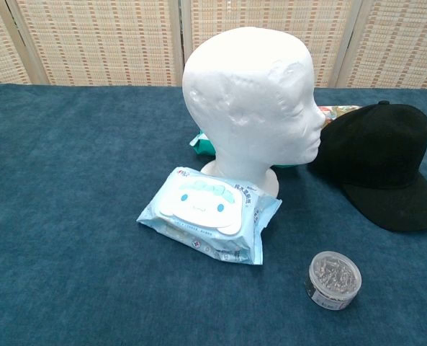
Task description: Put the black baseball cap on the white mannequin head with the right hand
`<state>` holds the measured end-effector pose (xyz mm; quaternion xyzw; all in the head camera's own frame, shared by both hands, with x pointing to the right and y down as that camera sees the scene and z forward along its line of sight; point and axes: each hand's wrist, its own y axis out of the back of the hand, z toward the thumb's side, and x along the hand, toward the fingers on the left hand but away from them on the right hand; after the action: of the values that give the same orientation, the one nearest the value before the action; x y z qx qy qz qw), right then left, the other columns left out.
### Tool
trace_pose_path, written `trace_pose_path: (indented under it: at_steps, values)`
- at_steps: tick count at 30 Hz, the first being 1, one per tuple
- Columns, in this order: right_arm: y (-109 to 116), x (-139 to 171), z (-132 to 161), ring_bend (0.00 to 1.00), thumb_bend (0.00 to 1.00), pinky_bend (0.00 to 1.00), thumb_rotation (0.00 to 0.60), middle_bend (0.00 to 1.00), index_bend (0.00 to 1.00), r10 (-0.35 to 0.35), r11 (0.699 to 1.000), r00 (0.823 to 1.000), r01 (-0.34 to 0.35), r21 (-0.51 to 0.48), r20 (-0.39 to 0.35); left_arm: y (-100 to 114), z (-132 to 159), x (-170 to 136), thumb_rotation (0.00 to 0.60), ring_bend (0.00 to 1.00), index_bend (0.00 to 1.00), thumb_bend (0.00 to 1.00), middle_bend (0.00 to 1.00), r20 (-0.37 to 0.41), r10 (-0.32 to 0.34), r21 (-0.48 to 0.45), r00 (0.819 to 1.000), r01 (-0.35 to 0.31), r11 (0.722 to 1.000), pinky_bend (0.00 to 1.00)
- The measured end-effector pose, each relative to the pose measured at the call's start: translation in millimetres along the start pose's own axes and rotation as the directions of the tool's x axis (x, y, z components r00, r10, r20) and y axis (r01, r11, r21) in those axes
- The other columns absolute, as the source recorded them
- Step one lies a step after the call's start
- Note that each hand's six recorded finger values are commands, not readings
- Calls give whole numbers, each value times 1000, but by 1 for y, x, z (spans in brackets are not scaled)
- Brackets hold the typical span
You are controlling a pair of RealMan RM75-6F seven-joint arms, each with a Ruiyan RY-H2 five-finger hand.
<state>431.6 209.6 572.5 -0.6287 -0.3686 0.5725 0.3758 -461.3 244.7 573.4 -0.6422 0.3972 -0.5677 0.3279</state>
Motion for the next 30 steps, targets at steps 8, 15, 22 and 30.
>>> trace_pose_path:
  at_steps: [8, 15, 22, 30]
  values:
    - [-6, -5, 2, 363, 0, 543, 600, 558, 423, -18, 999, 998, 21, 50, -55, 0, -1, -2, 600, 398, 495, 130, 507, -3, -2, -8, 1000, 2, 1000, 678]
    - [-24, -23, -8, 406, 0, 543, 600, 627, 423, 13, 995, 991, 0, 99, -130, -2, 1, -3, 600, 398, 495, 130, 508, -3, -5, 2, 1000, 5, 1000, 678]
    - [-43, -38, -7, 451, 0, 557, 600, 679, 448, -5, 995, 979, 26, 97, -206, -5, 0, -3, 600, 398, 495, 130, 509, -10, -20, 11, 1000, 20, 1000, 678]
    - [-67, -53, 8, 454, 0, 558, 600, 682, 450, -7, 995, 965, 32, 92, -262, -4, -3, -3, 600, 398, 495, 130, 509, -20, -20, 8, 1000, 20, 1000, 678]
